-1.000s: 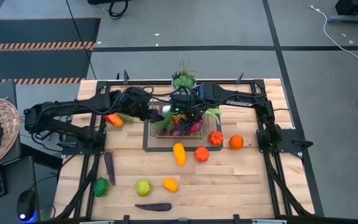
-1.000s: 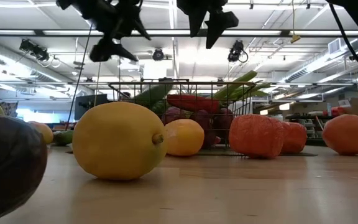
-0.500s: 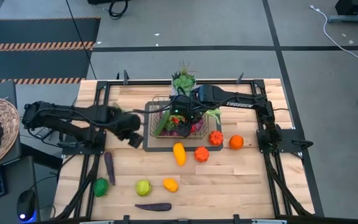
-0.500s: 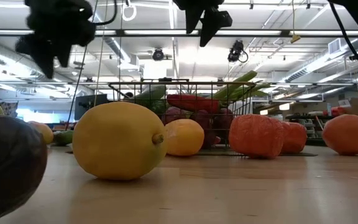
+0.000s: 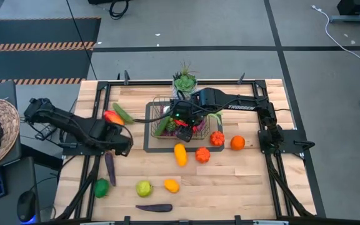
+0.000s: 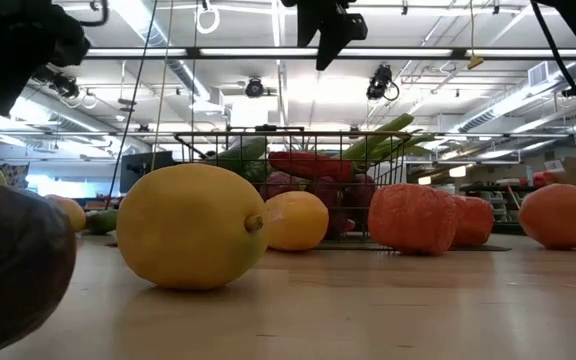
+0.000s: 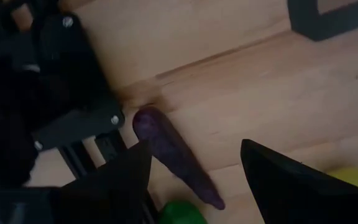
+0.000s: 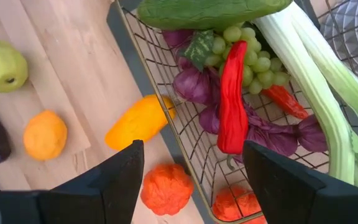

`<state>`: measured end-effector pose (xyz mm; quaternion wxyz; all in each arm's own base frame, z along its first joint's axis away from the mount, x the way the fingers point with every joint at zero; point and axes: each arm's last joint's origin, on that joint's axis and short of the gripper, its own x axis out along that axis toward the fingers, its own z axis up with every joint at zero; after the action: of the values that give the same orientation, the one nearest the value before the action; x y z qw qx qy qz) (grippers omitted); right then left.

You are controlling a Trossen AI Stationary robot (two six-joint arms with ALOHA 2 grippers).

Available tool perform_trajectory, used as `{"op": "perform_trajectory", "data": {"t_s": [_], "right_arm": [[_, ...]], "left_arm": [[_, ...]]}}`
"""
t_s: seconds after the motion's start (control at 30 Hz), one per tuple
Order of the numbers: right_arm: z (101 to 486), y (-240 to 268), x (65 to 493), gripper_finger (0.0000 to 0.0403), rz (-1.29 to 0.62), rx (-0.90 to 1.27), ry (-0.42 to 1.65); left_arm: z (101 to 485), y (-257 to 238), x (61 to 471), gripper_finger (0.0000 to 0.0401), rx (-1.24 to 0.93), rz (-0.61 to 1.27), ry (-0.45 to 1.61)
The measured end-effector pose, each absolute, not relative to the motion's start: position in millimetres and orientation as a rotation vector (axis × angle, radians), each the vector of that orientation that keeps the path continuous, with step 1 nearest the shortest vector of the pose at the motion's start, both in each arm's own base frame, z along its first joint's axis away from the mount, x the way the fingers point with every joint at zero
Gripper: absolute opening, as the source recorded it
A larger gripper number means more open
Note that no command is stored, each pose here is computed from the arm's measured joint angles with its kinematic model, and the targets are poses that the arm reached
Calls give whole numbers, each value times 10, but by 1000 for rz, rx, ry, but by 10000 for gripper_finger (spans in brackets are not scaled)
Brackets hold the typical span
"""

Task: Build produce basket
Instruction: Put the top eggplant into the wire basket

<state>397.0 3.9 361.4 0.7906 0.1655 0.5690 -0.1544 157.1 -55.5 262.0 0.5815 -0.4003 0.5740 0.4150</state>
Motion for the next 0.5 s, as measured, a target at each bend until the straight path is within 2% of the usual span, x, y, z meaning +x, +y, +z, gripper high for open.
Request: {"op": "perform_trajectory", "data": {"t_s": [0.5], "right_arm": [[3616,40,3977,276,-287,292,1225]], "left_arm": [[2602,-888,1360,256,-1036,1207,1245]]}}
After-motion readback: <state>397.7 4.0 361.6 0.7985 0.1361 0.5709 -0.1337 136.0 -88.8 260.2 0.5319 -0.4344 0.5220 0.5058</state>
